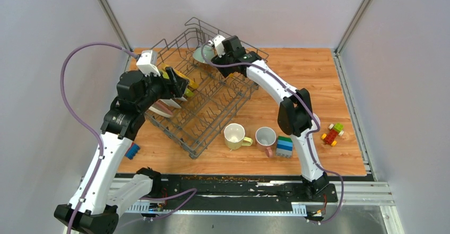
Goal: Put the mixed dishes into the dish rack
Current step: Turn the bowl upside down on the dish rack.
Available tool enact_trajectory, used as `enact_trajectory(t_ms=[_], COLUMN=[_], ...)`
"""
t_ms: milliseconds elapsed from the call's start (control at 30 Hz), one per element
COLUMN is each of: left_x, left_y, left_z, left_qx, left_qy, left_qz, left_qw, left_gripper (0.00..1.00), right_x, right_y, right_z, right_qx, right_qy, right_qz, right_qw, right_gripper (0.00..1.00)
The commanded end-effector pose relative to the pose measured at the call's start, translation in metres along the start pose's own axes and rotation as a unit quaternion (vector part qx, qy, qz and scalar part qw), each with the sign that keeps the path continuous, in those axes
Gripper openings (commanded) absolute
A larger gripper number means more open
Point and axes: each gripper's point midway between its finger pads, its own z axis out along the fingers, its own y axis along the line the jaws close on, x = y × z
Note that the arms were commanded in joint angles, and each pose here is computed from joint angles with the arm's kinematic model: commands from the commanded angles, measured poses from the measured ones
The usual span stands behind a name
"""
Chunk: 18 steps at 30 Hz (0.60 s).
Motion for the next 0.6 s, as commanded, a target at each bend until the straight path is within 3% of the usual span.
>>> enact_trajectory(t_ms=[0, 500, 567], left_x=[-0.002, 0.001, 0.001], left_y=[0.000, -0.001, -0.001], left_z=[0.000, 0.007, 0.006], left_qx=[0.003, 0.009, 0.010], left_qy=[-0.008, 0.004, 0.003], left_qz=[0.005, 0.006, 0.007], left_qw=[1.000, 1.000, 1.000], left_gripper=[0.86, 0.86, 0.86], right_x=[-0.023, -0.023, -0.021], right_y=[-0.015, -0.010, -0.012], right_z=[0.006, 0.032, 0.036], right_qx=[0.065, 0.061, 0.069], right_qy=[-0.025, -0.040, -0.037], right_qz=[-0.074, -0.088, -0.093], right_qw=[0.995, 0.993, 0.993], right_gripper=[0.21, 0.36, 0.44])
